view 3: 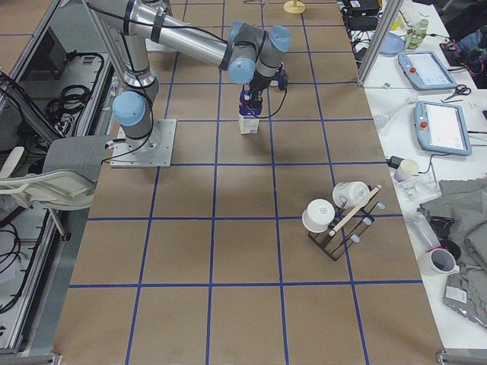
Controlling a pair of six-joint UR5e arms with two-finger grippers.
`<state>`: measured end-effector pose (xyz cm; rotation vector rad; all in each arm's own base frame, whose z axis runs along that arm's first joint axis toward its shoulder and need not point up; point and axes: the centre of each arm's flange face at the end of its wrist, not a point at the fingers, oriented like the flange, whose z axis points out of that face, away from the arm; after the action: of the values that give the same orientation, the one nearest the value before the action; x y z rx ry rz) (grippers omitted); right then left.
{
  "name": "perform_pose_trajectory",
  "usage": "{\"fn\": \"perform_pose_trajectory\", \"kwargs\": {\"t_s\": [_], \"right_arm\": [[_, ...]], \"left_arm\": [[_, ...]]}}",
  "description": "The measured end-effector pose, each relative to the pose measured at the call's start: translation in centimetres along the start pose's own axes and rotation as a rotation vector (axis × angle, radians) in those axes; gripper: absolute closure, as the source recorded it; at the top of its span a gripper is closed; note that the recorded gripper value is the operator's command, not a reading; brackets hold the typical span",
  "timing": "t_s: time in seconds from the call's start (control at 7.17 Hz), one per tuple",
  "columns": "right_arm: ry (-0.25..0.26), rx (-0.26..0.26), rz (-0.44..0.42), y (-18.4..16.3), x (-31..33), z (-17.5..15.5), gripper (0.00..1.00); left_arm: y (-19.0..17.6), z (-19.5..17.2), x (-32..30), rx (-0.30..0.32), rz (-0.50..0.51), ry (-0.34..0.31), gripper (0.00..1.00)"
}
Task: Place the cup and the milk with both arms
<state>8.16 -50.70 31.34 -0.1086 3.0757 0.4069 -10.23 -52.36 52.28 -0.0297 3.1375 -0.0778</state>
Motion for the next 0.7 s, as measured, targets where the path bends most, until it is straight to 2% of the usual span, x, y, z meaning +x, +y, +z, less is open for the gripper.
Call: {"fn": "perform_pose_trajectory", "kwargs": {"t_s": [0.28,0.7], "right_arm": [[-0.001,0.026,0.002,-0.3,0.0,-1.4,0.55],[-0.011,0.060,0.021,-0.7,-0.6,-3.1,0.55]], "left_arm": [[0.0,0.0,0.0,0.000,0.000,0.000,0.00],[0.0,0.0,0.0,0.000,0.000,0.000,0.00]]}}
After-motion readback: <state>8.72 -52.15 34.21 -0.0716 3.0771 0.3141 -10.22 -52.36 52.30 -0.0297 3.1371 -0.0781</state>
